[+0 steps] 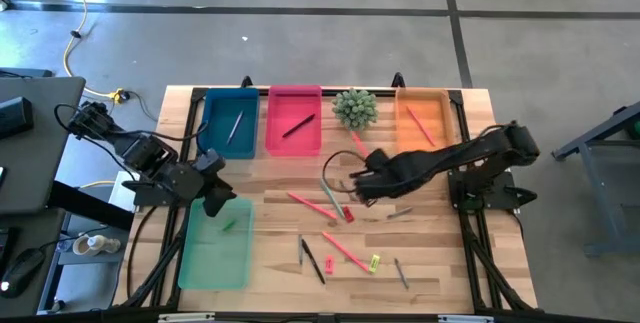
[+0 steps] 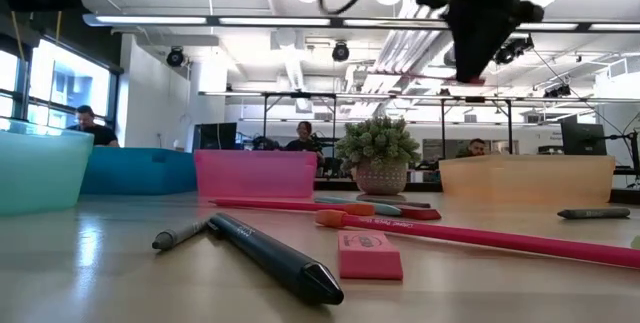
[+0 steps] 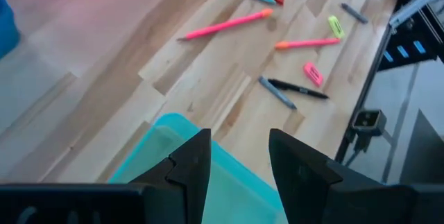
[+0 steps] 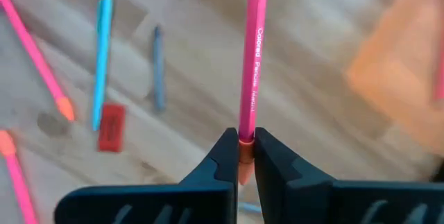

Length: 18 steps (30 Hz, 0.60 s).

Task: Sort crayons/erasers/pens/pencils in bins
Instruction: Put the pink pencil into the orange bin

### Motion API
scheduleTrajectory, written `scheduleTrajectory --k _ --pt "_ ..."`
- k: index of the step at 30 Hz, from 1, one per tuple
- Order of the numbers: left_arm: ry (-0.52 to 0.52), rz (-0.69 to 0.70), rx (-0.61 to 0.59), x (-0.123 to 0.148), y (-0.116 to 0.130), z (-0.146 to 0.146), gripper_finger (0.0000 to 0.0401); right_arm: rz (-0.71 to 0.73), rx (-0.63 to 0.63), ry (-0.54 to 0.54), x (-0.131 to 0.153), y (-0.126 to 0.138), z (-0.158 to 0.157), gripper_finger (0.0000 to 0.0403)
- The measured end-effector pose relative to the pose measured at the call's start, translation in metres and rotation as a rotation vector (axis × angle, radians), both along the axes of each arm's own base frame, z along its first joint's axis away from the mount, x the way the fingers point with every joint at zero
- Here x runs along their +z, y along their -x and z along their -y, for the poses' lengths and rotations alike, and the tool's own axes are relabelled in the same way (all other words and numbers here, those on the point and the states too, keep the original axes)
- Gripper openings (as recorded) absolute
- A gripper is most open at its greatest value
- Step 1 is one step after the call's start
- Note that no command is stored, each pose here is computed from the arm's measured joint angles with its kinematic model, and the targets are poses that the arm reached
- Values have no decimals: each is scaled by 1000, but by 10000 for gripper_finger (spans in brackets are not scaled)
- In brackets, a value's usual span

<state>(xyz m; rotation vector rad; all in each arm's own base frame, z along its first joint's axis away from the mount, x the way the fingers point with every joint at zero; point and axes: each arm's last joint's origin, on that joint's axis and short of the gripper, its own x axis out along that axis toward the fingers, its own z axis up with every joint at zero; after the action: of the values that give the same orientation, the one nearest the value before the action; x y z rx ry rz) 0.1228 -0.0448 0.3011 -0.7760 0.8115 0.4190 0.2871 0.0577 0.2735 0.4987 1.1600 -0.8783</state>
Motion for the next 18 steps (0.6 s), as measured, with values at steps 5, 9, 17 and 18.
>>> scheduleTrajectory --k 5,9,17,18 --pt "-14 -1 37 0 -2 -7 133 42 -49 84 32 31 16 9" --pt "-14 0 77 0 -4 -12 133 61 -85 157 53 56 31 9" --pt "-17 -5 121 -1 -7 -17 133 75 -108 276 82 98 59 9" --pt "-18 -8 125 -1 -8 -17 133 75 -103 282 84 102 63 9"
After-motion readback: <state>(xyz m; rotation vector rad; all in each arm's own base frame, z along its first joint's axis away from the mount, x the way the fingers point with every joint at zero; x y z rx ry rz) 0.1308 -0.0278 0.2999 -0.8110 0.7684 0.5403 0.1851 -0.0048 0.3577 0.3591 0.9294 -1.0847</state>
